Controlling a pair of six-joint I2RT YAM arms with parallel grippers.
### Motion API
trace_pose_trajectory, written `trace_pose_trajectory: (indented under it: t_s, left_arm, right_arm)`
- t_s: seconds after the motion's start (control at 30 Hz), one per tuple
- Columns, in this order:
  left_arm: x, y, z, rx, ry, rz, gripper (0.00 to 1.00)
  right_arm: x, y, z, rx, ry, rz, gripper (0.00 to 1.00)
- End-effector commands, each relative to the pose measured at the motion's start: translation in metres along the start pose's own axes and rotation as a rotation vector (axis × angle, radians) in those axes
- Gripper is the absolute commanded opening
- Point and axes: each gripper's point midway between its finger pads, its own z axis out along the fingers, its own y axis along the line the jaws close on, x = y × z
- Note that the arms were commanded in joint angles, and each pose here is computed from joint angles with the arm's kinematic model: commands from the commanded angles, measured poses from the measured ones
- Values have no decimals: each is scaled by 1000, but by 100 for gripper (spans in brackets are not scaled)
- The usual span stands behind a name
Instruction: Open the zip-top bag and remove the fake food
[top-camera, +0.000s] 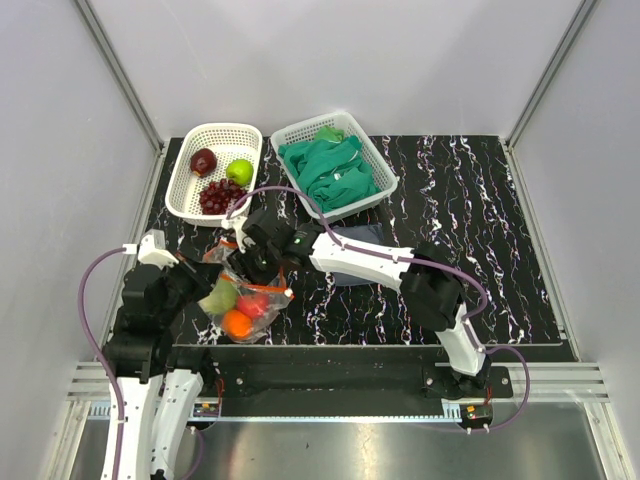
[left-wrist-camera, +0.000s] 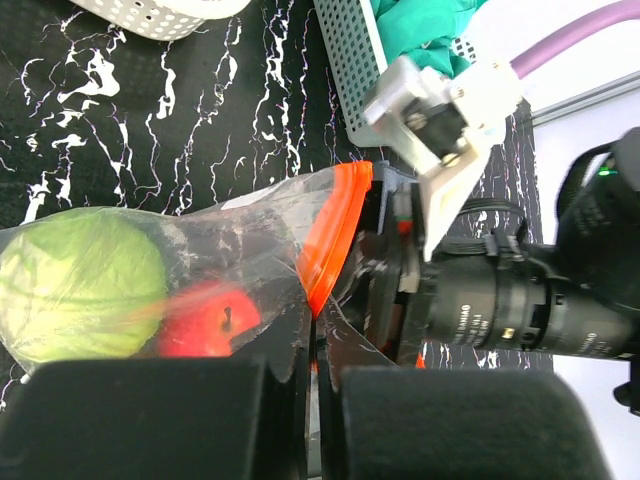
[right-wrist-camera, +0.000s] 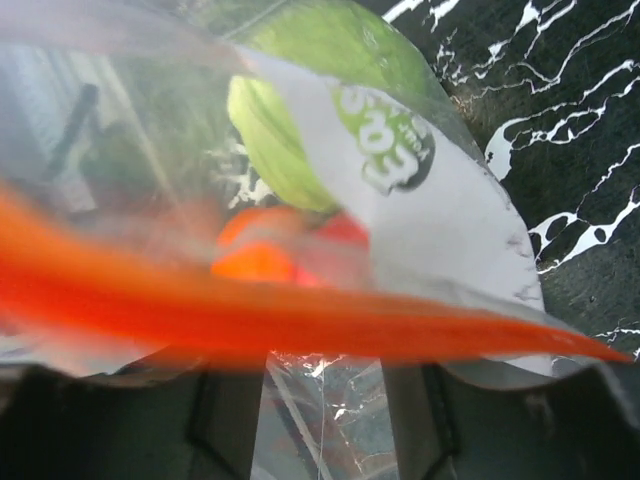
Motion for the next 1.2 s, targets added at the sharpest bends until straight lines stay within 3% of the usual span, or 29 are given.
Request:
trace_pose_trajectory:
  t_s: [0.0, 0.33, 0.47, 0.9, 1.17]
  left_arm:
    - [-5, -8, 5, 50, -19, 22, 0]
    - [2, -6, 9, 60, 0, 11, 0]
    - [5, -4, 9, 59, 2, 4, 0]
    - [17, 4, 13, 53, 24, -24, 0]
    - [15, 4, 11, 50, 17, -18, 0]
  right_arm:
    - [12, -5, 6, -6, 40, -7, 61]
    - [37, -20, 17, 34, 103, -4, 86]
    - [47, -25, 26, 33, 130, 5, 89]
    - [57, -39, 51, 73, 144, 10, 87]
    - [30, -31, 27, 101, 51, -20, 64]
